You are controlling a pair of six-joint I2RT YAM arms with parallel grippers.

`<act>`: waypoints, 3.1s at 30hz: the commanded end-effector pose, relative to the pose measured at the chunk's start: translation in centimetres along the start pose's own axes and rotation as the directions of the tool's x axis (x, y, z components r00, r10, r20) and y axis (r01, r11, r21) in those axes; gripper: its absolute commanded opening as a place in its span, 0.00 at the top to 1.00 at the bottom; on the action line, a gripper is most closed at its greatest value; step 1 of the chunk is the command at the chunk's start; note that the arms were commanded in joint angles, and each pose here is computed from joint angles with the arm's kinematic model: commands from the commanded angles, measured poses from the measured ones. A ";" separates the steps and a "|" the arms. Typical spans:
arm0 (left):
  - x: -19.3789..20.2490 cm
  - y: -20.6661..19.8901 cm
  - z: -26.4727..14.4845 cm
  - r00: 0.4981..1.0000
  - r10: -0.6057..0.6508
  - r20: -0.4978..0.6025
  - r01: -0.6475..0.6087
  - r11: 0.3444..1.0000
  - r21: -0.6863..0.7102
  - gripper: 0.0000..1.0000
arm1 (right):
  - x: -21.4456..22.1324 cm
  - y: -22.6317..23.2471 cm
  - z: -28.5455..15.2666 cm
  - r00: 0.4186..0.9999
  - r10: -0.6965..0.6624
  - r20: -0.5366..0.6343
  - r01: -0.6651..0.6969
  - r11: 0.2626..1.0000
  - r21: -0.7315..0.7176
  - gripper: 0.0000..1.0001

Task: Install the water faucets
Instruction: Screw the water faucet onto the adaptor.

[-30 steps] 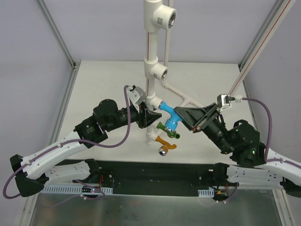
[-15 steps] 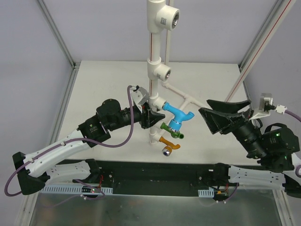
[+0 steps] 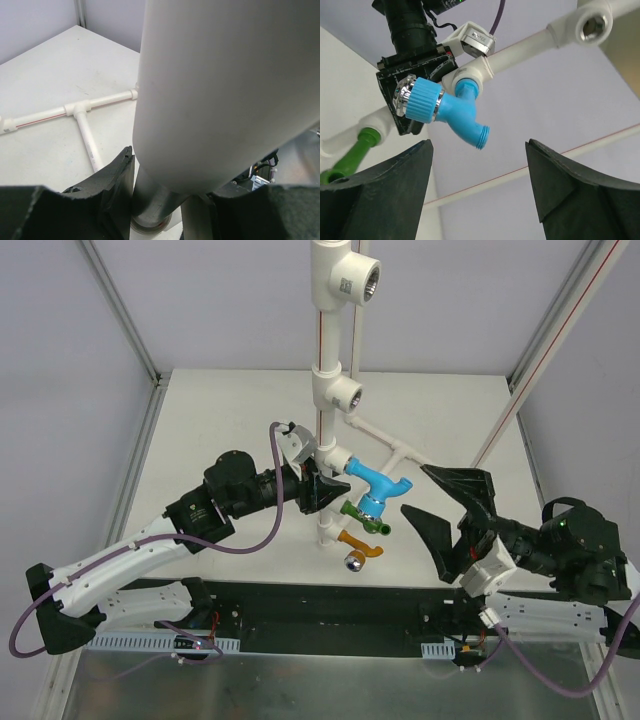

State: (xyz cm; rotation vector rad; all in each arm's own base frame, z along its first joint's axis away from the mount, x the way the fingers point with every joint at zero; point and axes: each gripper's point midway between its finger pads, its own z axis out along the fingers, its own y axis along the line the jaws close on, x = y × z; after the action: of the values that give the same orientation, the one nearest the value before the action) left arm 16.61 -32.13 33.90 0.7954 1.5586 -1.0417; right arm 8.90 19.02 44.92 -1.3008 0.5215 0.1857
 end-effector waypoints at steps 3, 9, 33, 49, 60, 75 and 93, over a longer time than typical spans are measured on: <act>2.0 -0.8 -0.5 0.978 -0.196 -0.075 0.196 0.981 -0.011 1.00 | -1.8 -1.0 1.8 0.893 -0.442 0.081 0.449 0.888 -0.099 0.18; 2.0 -0.9 -0.5 0.978 -0.194 -0.076 0.194 0.981 -0.008 1.00 | 0.9 1.3 3.5 0.807 -0.589 0.041 0.579 0.776 -0.249 0.19; 2.4 -0.6 -0.5 0.980 -0.181 -0.080 0.180 0.984 -0.018 1.00 | 3.3 7.5 6.1 0.798 -0.599 0.059 0.571 0.721 -0.393 0.13; 2.4 -0.7 -0.8 0.980 -0.185 -0.075 0.185 0.983 -0.015 1.00 | 3.4 8.1 6.6 0.887 -0.461 -0.040 0.418 0.836 -0.355 0.93; 2.6 -0.6 -0.5 0.979 -0.186 -0.081 0.185 0.983 -0.019 1.00 | 2.9 0.9 7.0 0.776 0.594 -0.210 -0.531 0.796 0.291 1.00; 2.8 -1.1 -0.5 0.974 -0.205 -0.093 0.206 0.978 0.000 1.00 | 4.6 -2.1 3.7 -0.093 0.934 0.344 -0.767 -0.287 0.574 1.00; 2.8 -1.0 -0.9 0.975 -0.205 -0.086 0.205 0.979 -0.001 1.00 | 17.1 14.1 0.7 -0.529 0.690 0.493 -0.293 -0.694 0.658 0.93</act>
State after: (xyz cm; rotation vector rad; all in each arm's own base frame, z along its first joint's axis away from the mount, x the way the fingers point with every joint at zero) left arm 16.49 -32.66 33.94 0.7958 1.5385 -1.0668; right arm 14.87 22.62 46.17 0.4830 1.5059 1.7522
